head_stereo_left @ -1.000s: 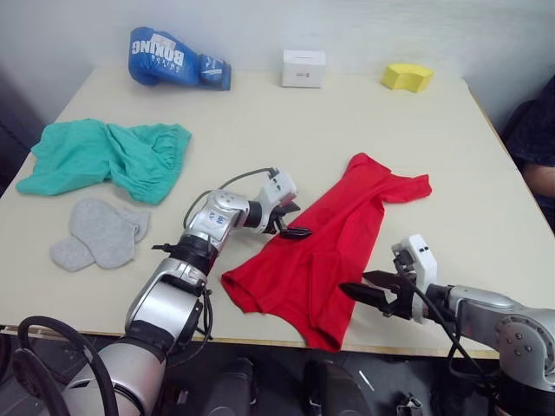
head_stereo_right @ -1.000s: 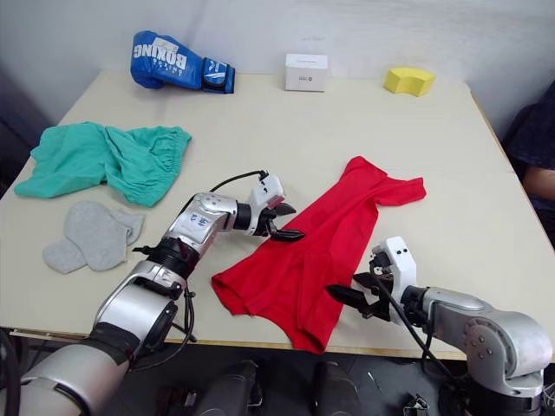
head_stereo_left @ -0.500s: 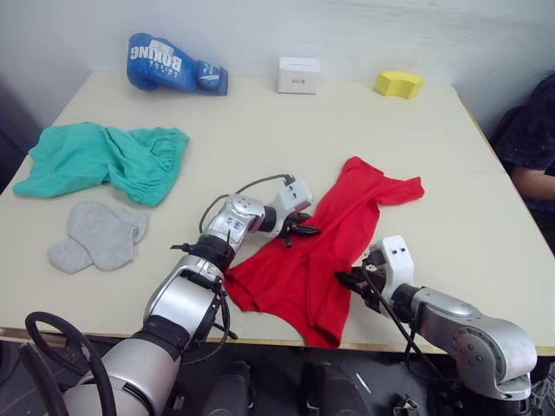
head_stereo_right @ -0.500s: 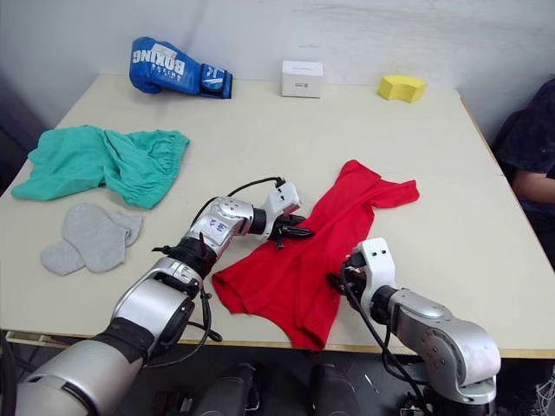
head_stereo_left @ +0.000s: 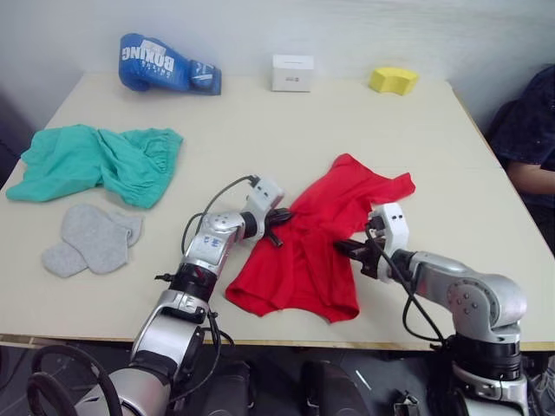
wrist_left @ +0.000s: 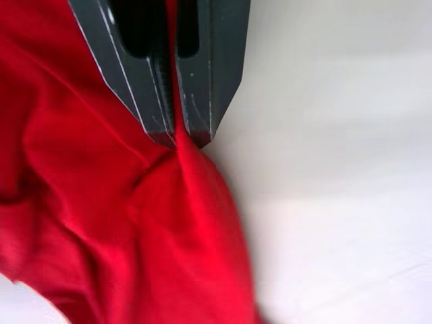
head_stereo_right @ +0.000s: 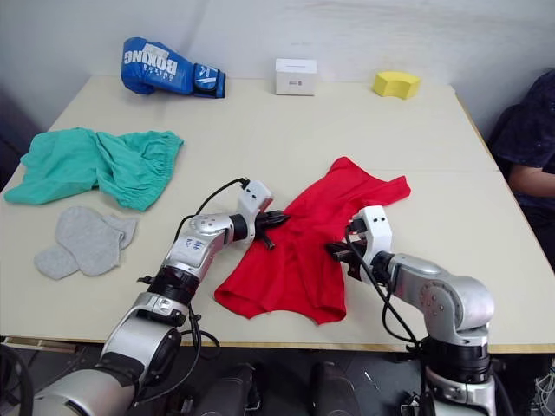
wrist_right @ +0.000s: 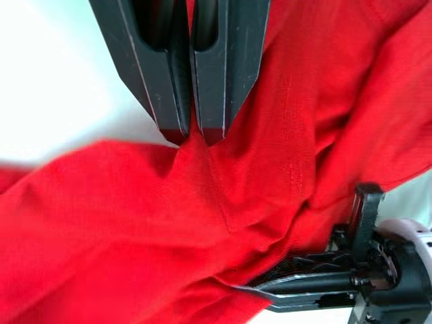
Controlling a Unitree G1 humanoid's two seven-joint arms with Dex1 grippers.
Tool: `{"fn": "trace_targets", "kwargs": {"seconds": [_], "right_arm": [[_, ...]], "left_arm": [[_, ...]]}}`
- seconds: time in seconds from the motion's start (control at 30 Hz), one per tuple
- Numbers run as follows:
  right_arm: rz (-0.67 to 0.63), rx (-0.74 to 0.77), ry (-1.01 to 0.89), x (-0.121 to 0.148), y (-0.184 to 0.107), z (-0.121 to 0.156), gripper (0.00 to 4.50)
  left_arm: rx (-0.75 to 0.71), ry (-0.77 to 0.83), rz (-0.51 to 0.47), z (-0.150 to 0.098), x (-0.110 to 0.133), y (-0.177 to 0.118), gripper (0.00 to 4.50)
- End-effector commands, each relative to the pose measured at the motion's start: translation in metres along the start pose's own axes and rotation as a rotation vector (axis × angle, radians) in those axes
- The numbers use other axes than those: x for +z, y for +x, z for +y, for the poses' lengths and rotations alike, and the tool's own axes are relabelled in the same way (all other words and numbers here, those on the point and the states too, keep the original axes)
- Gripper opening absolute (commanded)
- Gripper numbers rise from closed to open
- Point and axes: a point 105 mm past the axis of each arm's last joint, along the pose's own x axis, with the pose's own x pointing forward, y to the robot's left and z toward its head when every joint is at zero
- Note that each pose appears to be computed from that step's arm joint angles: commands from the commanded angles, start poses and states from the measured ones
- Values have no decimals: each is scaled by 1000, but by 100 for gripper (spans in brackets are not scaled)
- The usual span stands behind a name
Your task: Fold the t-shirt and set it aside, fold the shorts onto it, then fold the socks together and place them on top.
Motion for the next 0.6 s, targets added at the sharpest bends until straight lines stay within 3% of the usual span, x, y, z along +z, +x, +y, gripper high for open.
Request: {"fn": "trace_targets", "kwargs": {"seconds": [0.03, 0.3, 0.5, 0.57, 0.6], "right_arm": [[20, 45, -28, 7, 15, -6, 0], [26, 83, -161, 33, 56, -15, 0], [21, 228, -135, 41, 60, 3, 0], [-36, 247, -178, 52, 50, 6, 47], [-51, 247, -225, 54, 44, 5, 73]], "left_arm": [[148, -17, -63, 17, 8, -12, 3], [331, 3, -79, 49, 4, -32, 3], [266, 57, -70, 52, 2, -39, 3], [209, 74, -54, 51, 0, -46, 0], [183, 103, -44, 50, -1, -51, 24]]}}
